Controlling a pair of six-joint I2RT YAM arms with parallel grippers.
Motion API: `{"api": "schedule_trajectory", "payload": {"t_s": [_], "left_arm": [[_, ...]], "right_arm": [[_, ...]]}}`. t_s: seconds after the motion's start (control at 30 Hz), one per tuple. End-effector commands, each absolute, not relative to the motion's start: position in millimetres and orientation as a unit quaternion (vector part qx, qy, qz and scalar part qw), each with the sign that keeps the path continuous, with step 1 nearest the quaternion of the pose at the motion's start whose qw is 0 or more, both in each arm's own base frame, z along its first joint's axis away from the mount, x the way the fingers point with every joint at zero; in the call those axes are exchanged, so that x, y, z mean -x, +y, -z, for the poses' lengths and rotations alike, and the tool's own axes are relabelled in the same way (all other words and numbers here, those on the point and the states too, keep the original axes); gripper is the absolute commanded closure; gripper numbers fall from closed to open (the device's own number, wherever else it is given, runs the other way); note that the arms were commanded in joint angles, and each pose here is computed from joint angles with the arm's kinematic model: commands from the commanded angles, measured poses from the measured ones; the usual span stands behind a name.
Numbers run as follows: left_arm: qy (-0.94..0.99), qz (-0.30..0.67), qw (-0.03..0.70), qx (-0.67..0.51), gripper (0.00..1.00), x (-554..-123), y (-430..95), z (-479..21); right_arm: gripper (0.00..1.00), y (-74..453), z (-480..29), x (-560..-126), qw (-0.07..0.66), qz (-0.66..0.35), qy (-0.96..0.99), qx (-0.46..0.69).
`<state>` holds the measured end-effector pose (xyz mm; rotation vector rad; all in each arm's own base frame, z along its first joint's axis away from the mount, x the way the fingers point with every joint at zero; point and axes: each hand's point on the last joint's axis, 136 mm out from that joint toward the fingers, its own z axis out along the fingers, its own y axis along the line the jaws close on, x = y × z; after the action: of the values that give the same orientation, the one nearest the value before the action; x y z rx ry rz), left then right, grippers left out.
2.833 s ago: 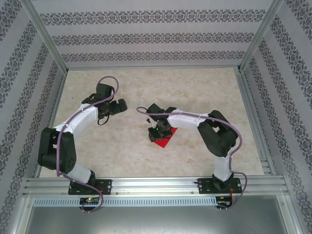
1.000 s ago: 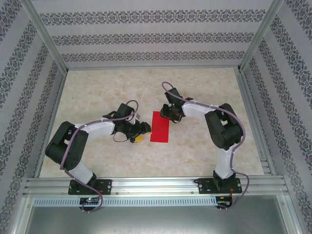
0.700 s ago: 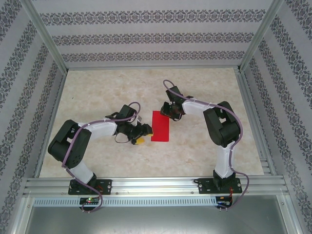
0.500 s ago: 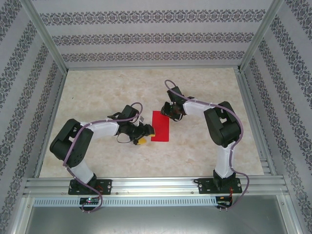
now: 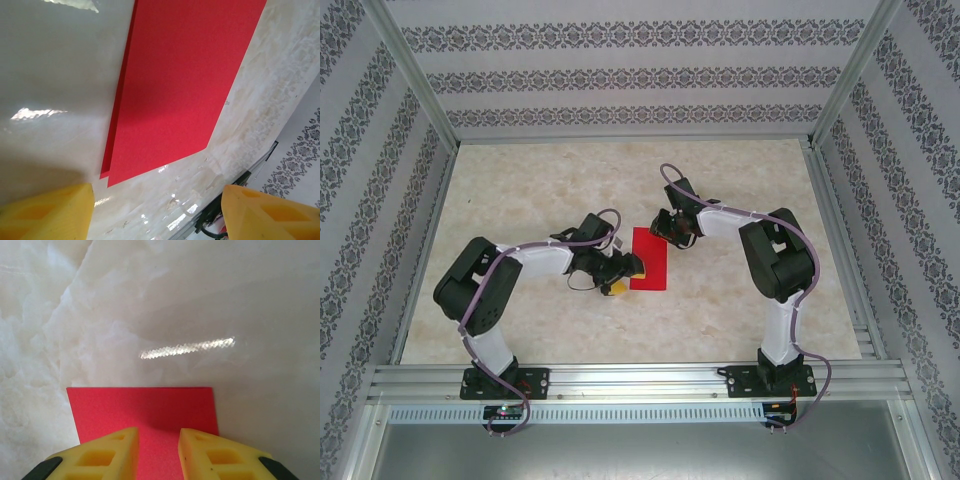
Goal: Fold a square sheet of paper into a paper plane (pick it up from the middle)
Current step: Fold the triangle a second time at the center of the table.
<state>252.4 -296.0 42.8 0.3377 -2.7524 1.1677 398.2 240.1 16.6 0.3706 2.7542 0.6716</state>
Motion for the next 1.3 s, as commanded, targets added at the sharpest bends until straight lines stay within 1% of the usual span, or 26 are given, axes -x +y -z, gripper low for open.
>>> {"api": "schedule_trajectory", "payload": {"t_s": [0.0,0.5,0.73,0.87,1.27], "left_arm": [[-0.908,-0.402,0.056,-0.105,0.29,-260.2,-308.6,-50.9],[-0.901,-0.420,0.060,-0.090,0.32,-261.3,-321.8,-56.0],[-0.893,-0.441,0.041,-0.078,0.39,-269.6,-329.2,-68.2],[-0.886,-0.457,0.028,-0.067,0.42,-276.8,-335.8,-78.7],[-0.865,-0.498,0.027,-0.056,0.42,-298.2,-359.5,-87.1]], "right_arm": [[0.71,222.2,10.2,-384.0,0.111,-0.198,0.963,-0.142],[0.71,219.2,10.0,-382.9,0.112,-0.197,0.963,-0.144],[0.71,220.0,5.2,-382.3,0.113,-0.204,0.963,-0.138],[0.75,221.6,-2.3,-382.5,0.116,-0.214,0.961,-0.128],[0.77,233.2,-15.6,-377.2,0.106,-0.261,0.953,-0.112]]}}
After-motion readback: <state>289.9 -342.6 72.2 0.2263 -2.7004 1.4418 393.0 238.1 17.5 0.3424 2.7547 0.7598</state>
